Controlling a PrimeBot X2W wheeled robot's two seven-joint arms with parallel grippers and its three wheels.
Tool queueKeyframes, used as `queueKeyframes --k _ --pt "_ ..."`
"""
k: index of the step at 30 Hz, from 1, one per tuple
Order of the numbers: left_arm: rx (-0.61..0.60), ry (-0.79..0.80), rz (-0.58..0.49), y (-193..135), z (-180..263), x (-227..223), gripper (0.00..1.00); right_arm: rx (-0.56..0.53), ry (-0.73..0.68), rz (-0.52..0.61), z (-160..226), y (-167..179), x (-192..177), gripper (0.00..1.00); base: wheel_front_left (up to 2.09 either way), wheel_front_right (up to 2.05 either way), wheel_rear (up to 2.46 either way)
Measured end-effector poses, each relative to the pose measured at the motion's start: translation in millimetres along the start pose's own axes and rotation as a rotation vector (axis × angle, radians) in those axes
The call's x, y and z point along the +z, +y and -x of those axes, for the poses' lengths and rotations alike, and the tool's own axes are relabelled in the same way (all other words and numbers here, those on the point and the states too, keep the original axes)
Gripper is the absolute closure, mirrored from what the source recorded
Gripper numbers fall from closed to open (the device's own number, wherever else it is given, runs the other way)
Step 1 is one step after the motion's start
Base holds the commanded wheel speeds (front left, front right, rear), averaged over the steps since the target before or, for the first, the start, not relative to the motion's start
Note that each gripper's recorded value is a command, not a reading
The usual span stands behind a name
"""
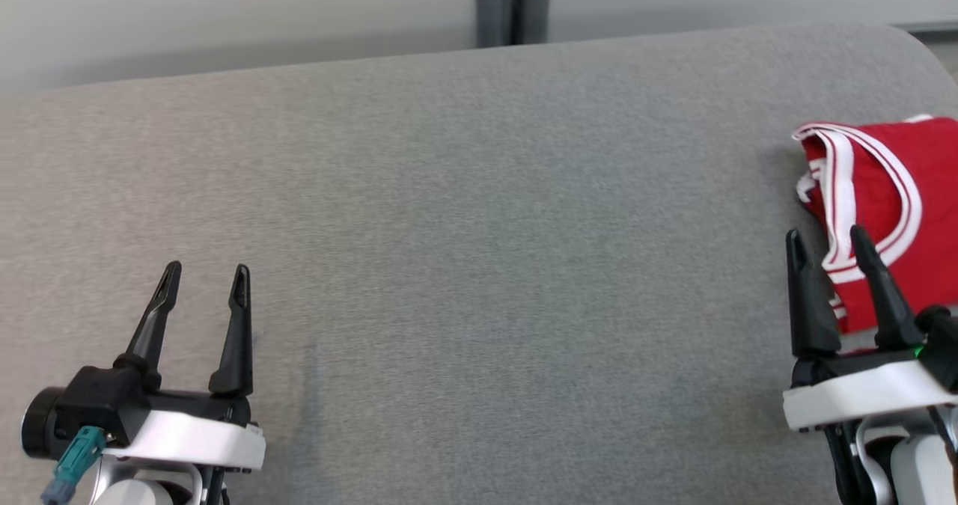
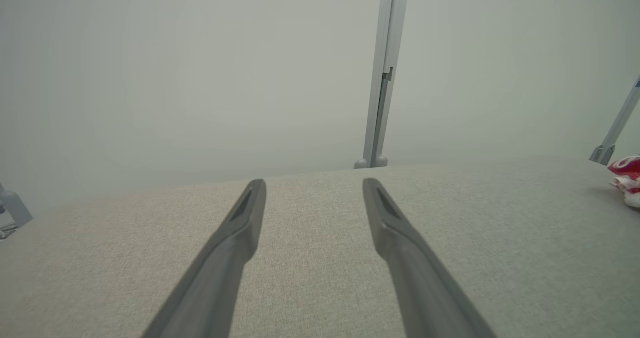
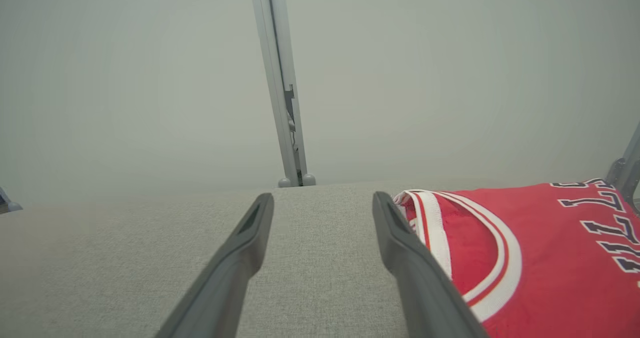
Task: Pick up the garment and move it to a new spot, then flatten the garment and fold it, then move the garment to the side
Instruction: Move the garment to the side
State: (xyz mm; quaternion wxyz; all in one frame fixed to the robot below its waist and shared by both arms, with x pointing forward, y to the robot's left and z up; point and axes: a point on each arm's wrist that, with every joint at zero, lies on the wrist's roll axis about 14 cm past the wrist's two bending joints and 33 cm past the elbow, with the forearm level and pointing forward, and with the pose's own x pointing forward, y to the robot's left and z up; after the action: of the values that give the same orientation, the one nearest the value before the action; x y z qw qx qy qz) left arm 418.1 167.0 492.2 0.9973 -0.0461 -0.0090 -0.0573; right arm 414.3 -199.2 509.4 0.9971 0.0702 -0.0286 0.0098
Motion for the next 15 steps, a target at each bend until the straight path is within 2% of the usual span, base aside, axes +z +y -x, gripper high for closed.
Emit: queueKeyframes --k 8,15 --pt "0.064 -0.021 -0.002 16.9 24.4 10.2 0.0 0.061 0.023 -0.021 6.6 24.3 -0.6 0.0 0.0 0.0 0.0" --pt "0.086 -0.042 0.01 19.3 43.8 18.2 0.0 0.089 0.042 -0.026 22.7 35.4 2.2 0.0 0.0 0.0 0.0"
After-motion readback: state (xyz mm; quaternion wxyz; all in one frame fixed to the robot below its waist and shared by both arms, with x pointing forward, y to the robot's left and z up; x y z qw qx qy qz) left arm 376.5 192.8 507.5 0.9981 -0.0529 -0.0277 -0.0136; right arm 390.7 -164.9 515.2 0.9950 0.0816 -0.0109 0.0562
